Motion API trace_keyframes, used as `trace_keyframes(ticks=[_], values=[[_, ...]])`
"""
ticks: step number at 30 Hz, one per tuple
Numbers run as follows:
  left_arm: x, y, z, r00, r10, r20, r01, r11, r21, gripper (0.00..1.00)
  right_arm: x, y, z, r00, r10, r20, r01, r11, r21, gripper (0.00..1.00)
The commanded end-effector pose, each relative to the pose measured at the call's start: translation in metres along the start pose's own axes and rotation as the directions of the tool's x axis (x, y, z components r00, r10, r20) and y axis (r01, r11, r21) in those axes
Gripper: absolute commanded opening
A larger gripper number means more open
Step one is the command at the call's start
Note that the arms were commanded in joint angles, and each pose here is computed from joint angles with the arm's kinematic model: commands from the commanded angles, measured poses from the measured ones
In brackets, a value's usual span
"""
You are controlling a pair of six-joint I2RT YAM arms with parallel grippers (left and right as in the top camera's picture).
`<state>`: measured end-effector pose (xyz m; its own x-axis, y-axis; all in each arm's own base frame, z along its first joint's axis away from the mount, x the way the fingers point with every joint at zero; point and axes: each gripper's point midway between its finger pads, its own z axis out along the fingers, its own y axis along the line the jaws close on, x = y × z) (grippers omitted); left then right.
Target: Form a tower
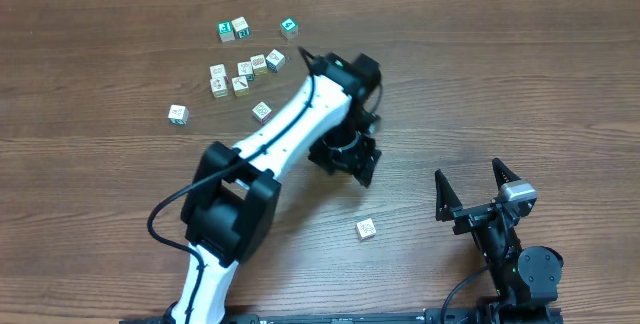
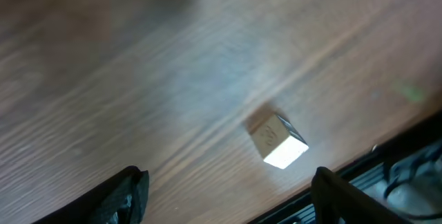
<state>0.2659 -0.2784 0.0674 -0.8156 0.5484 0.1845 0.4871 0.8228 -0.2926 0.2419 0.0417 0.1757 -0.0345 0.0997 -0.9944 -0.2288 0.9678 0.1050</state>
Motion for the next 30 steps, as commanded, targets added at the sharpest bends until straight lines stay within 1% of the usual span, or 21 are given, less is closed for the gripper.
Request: trace_keyframes(ticks=[1, 4, 9, 12, 17, 21, 25, 27, 30], values=[[0.011, -0.010, 0.014, 0.990, 0.140, -0.033, -0.142, 0.988, -0.066, 0.73, 0.002, -0.001, 0.000, 1.000, -0.005, 0.002, 0.005, 1.000, 0.002, 1.00], [0.012, -0.014, 0.027, 0.978, 0.201, -0.046, -0.206, 0.970, -0.130, 0.74, 0.002, -0.001, 0.000, 1.000, -0.005, 0.002, 0.005, 1.000, 0.002, 1.00], [0.019, -0.029, 0.038, 0.956, 0.284, -0.076, -0.293, 0.942, -0.163, 0.76, 0.002, -0.001, 0.000, 1.000, -0.005, 0.002, 0.005, 1.000, 0.002, 1.00], [0.023, -0.034, 0.041, 0.951, 0.298, -0.086, -0.309, 0.937, -0.164, 0.77, 0.002, -0.001, 0.000, 1.000, -0.005, 0.002, 0.005, 1.000, 0.001, 1.00], [0.030, -0.028, 0.058, 0.951, 0.287, -0.112, -0.303, 0.938, -0.169, 0.77, 0.002, -0.001, 0.000, 1.000, -0.005, 0.002, 0.005, 1.000, 0.002, 1.00], [0.032, -0.024, 0.069, 0.957, 0.269, -0.110, -0.285, 0.943, -0.171, 0.71, 0.002, -0.001, 0.000, 1.000, -0.005, 0.002, 0.005, 1.000, 0.002, 1.00], [0.029, -0.025, 0.070, 0.957, 0.272, -0.096, -0.285, 0.944, -0.166, 0.57, 0.002, -0.001, 0.000, 1.000, -0.005, 0.002, 0.005, 1.000, 0.002, 1.00], [0.028, -0.026, 0.070, 0.957, 0.274, -0.091, -0.286, 0.944, -0.163, 0.52, 0.002, -0.001, 0.000, 1.000, -0.005, 0.002, 0.005, 1.000, 0.002, 1.00], [0.025, -0.026, 0.071, 0.963, 0.259, -0.076, -0.268, 0.948, -0.169, 0.49, 0.002, -0.001, 0.000, 1.000, -0.005, 0.002, 0.005, 1.000, 0.002, 1.00]])
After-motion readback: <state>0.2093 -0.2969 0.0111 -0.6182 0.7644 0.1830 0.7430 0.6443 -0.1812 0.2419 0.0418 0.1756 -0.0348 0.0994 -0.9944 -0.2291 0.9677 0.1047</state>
